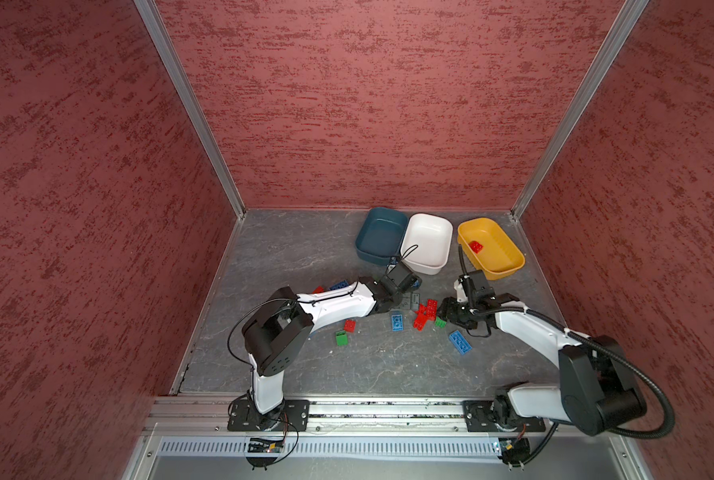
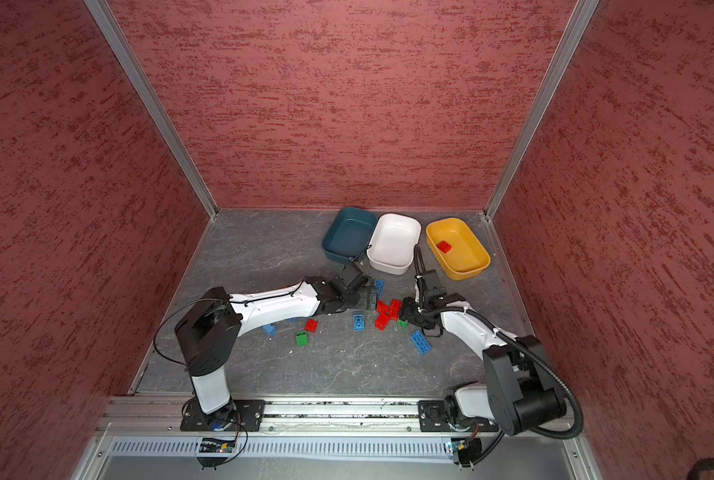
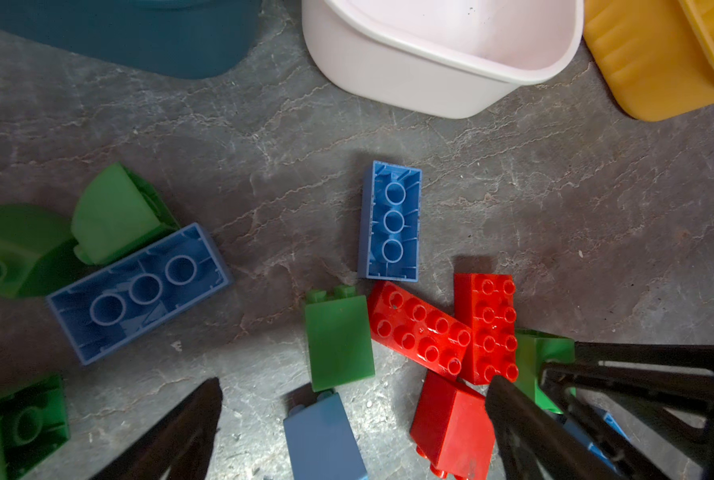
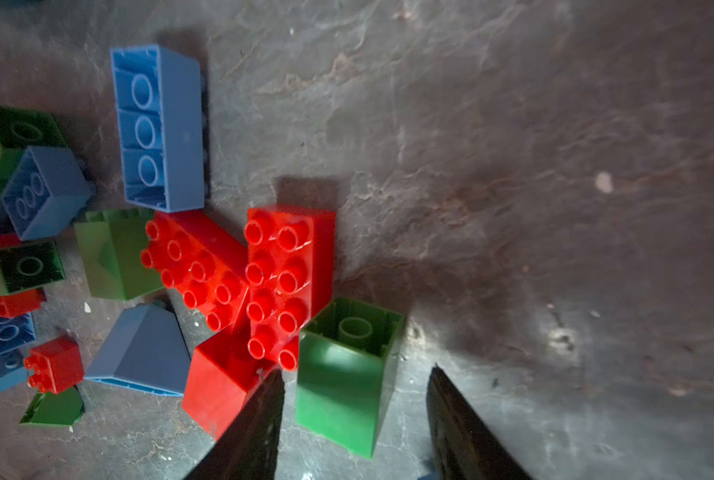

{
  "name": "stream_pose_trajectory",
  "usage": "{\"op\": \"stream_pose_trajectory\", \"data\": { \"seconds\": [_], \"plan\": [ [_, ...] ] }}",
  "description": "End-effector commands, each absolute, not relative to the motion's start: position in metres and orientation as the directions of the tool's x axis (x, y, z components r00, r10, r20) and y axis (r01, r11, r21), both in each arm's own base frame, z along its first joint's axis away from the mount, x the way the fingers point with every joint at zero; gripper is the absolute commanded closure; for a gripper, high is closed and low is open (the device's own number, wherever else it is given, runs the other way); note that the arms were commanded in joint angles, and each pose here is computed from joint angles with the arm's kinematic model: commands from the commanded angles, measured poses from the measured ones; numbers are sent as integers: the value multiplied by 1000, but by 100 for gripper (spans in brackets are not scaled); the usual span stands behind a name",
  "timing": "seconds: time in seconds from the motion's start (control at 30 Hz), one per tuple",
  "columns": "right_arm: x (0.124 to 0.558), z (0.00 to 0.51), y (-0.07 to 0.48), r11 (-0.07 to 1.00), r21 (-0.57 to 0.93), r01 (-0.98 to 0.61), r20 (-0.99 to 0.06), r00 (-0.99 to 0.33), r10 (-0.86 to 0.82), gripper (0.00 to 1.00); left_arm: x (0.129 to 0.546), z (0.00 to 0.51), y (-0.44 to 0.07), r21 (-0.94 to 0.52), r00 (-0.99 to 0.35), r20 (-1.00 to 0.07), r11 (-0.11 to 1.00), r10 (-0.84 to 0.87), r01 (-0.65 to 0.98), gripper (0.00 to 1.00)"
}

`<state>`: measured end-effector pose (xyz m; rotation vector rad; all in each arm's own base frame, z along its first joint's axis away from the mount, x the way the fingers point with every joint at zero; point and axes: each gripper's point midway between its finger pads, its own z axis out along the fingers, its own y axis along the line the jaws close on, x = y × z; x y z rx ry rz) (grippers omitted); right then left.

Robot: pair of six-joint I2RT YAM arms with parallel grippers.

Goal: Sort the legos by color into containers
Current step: 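Grasp a tall green brick with the right gripper while the left lowers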

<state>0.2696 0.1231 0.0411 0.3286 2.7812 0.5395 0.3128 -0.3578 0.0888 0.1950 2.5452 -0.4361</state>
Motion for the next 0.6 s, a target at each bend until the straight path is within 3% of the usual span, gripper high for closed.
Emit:
{"op": "stream_pose_trajectory", "data": {
  "seconds": [0.0, 0.07, 0.17, 0.37, 0.57],
  "plan": [
    [274, 38, 119, 942, 290, 166, -259, -934, 244, 49, 315, 89, -363, -273, -841, -539, 936, 42, 222, 1],
    [273, 36, 117, 957, 249, 148, -272, -938, 216, 59, 315, 88, -362, -269, -842, -538, 938, 42, 219, 1],
    [273, 40, 115, 961, 240, 141, -293, -933, 210, 65, 315, 86, -361, -267, -843, -536, 939, 41, 215, 1],
    [278, 46, 109, 972, 205, 119, -336, -924, 184, 71, 315, 84, -361, -263, -845, -532, 941, 43, 213, 1],
    [296, 82, 111, 966, 247, 79, -477, -858, 192, 72, 316, 79, -356, -252, -854, -520, 949, 34, 191, 1]
  ]
}}
